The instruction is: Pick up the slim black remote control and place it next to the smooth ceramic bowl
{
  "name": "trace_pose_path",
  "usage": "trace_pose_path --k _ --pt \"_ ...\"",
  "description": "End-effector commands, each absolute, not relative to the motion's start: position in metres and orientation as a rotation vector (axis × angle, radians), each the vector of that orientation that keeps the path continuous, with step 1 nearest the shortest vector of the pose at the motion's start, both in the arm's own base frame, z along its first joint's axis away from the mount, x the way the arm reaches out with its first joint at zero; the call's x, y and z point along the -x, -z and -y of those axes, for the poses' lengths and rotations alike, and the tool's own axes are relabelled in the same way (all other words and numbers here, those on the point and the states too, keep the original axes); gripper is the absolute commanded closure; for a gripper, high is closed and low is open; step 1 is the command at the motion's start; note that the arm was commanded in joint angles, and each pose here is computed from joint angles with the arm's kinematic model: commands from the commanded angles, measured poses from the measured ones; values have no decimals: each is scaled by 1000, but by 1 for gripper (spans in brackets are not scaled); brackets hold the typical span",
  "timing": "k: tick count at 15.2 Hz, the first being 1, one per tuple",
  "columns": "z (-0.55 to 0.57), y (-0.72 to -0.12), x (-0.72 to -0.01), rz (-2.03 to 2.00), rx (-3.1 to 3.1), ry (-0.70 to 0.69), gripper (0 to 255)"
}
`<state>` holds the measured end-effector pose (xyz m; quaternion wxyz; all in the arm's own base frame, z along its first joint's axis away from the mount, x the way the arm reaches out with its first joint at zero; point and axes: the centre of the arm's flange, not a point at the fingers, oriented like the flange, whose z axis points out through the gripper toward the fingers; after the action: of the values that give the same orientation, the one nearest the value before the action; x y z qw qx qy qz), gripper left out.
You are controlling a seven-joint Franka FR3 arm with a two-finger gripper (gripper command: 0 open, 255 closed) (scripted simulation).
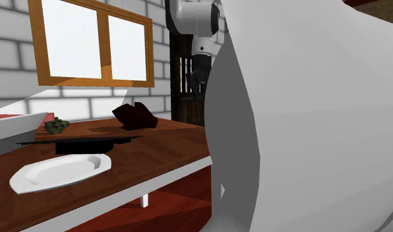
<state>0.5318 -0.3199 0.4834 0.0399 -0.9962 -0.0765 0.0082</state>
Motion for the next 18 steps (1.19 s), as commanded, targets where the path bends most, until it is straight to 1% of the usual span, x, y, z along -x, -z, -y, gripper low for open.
trace_pose_path --k 1,6,18 --pt "320 -494 -532 234 3052 -26 255" --pt "320 -520 -532 234 3052 -26 255" --pt "162 -520 -514 234 3052 -26 255"
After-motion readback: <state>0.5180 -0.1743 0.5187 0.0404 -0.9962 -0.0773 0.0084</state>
